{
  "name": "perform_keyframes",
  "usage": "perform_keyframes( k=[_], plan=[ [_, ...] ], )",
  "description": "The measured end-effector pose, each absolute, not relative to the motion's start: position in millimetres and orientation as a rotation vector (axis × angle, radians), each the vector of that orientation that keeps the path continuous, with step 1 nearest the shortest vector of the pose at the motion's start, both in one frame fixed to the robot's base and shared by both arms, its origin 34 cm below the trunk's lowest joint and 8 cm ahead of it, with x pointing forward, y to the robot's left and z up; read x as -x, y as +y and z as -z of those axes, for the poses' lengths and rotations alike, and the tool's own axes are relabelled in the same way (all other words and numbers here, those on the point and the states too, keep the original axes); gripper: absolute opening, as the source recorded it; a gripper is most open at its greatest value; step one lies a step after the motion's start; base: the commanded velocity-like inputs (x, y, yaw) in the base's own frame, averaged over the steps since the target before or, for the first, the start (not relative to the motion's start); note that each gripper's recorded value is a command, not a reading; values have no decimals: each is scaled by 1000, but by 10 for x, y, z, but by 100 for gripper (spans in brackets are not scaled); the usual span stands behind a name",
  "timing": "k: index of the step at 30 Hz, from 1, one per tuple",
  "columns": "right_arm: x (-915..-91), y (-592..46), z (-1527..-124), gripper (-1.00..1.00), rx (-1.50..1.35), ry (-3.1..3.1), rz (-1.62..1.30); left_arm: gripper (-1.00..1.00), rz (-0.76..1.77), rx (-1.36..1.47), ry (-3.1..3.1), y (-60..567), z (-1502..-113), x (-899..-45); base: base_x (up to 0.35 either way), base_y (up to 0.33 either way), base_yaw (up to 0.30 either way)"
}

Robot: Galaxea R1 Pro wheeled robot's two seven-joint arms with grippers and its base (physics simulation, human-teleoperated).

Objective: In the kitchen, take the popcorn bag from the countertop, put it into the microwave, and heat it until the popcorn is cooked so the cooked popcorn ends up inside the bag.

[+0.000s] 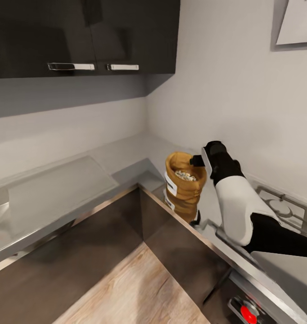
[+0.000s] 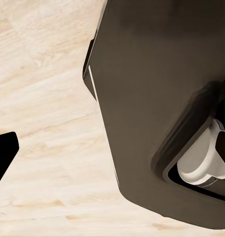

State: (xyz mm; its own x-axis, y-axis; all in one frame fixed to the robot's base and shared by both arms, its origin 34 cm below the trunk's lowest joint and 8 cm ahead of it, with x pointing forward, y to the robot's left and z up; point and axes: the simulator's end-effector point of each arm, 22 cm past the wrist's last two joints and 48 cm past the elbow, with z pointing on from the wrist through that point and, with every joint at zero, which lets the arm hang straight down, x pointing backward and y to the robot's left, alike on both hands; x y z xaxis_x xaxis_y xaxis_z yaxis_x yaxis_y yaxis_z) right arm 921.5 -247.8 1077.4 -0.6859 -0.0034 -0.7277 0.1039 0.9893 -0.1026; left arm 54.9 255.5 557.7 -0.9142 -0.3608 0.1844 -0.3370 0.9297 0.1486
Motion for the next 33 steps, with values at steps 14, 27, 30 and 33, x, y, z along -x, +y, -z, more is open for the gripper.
perform_keyframes(
  k=[14, 27, 30, 33],
  plan=[
    [-9196, -2815, -10489, 100, -72, 2356, 204, 100, 167, -527, -2879, 2553, -5576, -552, 6, 0, 0],
    [-9193, -2743, -10471, 100, -66, 2359, 192, 100, 167, -527, -2878, 2545, -5576, -549, -55, 0, 0],
    [-9192, -2710, -10461, 100, -63, 2361, 185, 100, 166, -527, -2878, 2544, -5577, -547, 0, 0, 0],
    [-9181, -2699, -10428, 100, -59, 2369, 184, 100, 167, -526, -2878, 2548, -5576, -549, 0, 0, 0]
  ],
)
